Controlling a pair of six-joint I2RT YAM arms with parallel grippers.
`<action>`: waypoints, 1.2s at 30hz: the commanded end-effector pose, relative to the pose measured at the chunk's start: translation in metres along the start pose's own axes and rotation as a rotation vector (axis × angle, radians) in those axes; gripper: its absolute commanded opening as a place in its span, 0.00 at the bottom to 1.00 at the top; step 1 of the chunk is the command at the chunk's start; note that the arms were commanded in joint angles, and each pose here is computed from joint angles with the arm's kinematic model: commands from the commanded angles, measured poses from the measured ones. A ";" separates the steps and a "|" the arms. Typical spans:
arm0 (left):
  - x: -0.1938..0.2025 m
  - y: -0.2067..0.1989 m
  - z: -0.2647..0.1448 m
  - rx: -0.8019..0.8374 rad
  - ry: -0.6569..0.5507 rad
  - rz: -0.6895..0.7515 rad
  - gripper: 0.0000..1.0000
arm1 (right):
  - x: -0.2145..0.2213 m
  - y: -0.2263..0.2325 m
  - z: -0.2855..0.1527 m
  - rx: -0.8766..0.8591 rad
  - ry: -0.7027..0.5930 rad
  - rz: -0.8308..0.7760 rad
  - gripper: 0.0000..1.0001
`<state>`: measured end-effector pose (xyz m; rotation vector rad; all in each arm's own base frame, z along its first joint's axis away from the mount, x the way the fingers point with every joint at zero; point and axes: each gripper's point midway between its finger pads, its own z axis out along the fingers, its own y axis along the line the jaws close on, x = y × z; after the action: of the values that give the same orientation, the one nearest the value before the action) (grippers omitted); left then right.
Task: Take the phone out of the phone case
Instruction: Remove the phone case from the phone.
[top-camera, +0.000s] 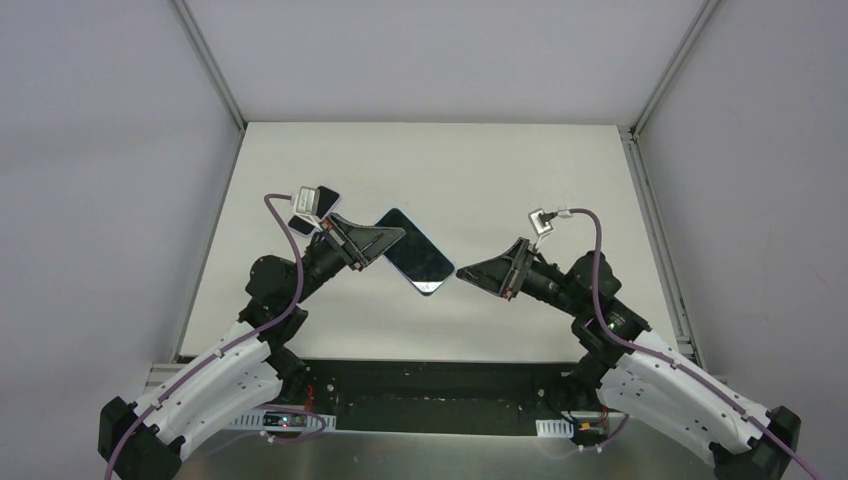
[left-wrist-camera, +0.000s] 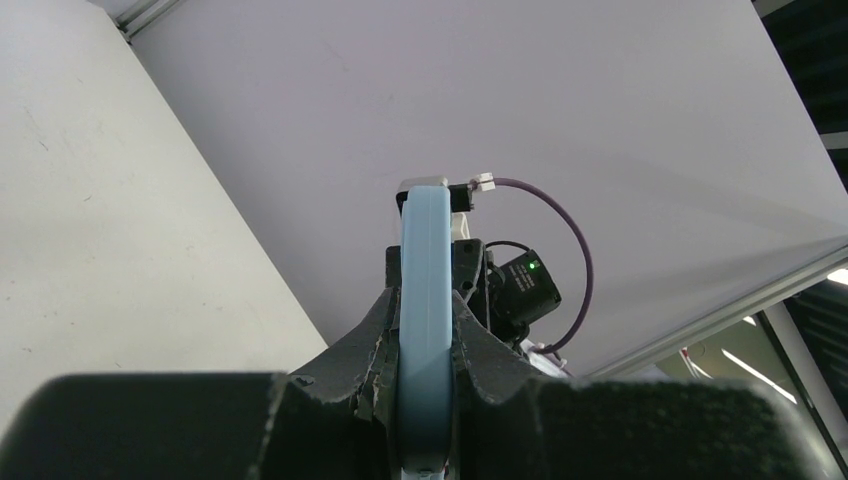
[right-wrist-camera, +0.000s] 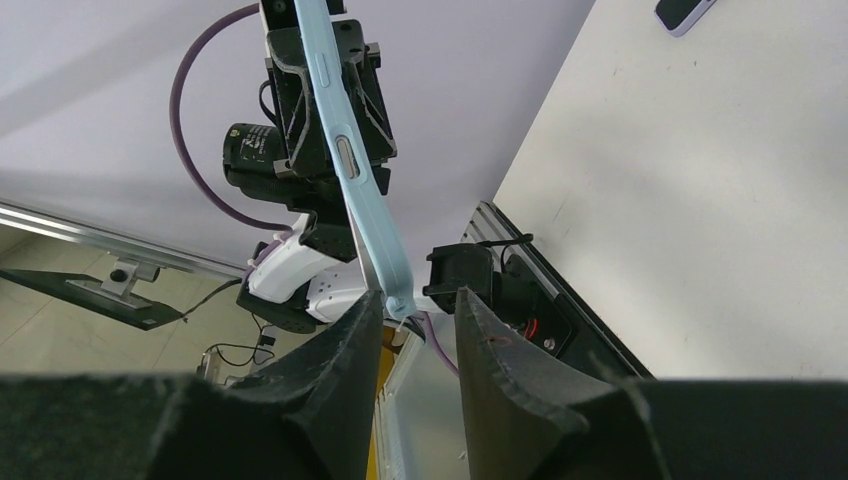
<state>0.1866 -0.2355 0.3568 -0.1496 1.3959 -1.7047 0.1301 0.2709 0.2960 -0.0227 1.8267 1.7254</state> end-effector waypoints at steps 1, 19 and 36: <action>-0.020 -0.036 0.000 0.123 -0.072 0.006 0.00 | -0.008 0.029 0.000 -0.071 -0.007 -0.043 0.35; -0.019 -0.039 -0.001 0.132 -0.063 0.003 0.00 | -0.014 0.007 0.013 0.021 -0.028 -0.019 0.30; -0.019 -0.042 0.001 0.138 -0.060 -0.002 0.00 | -0.018 -0.009 0.023 0.103 -0.038 0.001 0.21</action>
<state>0.1952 -0.2324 0.3527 -0.1821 1.4029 -1.6707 0.1529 0.2828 0.2845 0.0537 1.9119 1.6369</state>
